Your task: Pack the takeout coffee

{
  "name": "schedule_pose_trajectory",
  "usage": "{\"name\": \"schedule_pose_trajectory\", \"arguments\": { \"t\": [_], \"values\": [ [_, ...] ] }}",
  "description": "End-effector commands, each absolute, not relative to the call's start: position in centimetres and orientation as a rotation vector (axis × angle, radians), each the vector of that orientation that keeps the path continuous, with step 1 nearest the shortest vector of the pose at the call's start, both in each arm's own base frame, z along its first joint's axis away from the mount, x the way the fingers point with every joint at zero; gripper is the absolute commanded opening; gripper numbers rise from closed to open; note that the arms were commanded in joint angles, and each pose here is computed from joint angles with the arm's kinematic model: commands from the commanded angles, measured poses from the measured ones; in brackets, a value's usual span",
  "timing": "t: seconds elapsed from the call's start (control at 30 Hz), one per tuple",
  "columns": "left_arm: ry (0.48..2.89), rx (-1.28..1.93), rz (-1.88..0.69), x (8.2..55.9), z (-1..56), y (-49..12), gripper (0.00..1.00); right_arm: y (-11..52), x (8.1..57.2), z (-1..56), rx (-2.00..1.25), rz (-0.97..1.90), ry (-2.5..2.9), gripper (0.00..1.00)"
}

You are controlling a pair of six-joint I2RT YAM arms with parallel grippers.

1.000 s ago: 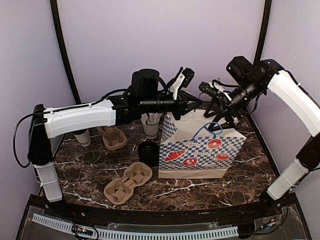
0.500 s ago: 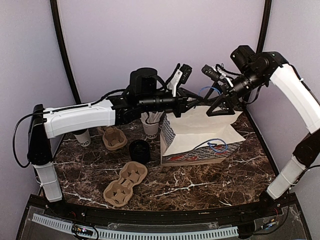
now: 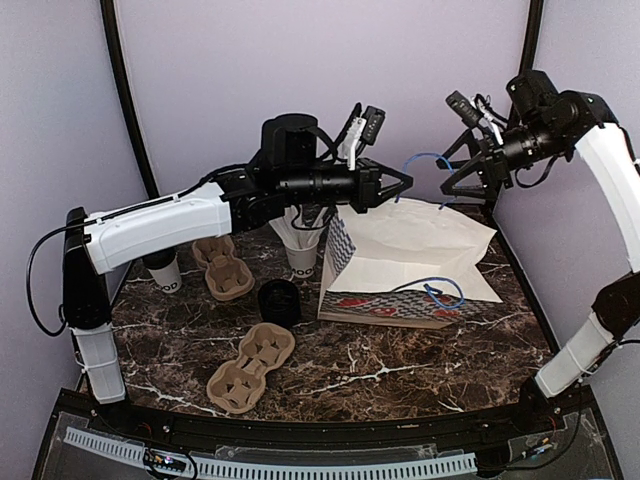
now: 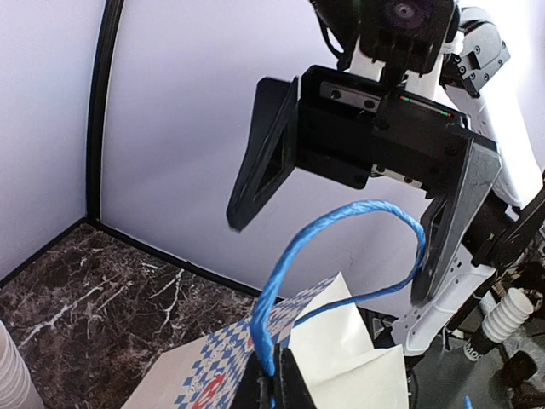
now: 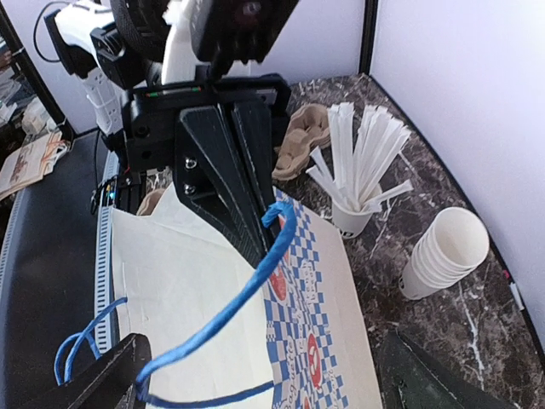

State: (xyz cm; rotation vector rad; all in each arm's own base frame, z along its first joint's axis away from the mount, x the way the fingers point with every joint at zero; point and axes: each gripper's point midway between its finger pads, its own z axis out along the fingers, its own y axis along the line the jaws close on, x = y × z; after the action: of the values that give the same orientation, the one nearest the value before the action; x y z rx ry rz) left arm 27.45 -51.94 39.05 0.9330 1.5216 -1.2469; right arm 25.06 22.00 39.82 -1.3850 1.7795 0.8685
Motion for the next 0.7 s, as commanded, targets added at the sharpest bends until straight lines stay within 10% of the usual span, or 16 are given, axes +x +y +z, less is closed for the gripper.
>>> {"name": "schedule_pose_trajectory", "arguments": {
  "t": [0.0, 0.67],
  "values": [
    [1.646, 0.851, -1.343, 27.8, 39.8, -51.3, 0.0, 21.3, 23.6, 44.2, -1.325, 0.948, 1.65, 0.95],
    [1.968, 0.592, -1.365, 32.6, 34.1, -48.9, 0.1, 19.6, 24.0, 43.8, -1.198, 0.847, 1.653, 0.93]
  ]
}}
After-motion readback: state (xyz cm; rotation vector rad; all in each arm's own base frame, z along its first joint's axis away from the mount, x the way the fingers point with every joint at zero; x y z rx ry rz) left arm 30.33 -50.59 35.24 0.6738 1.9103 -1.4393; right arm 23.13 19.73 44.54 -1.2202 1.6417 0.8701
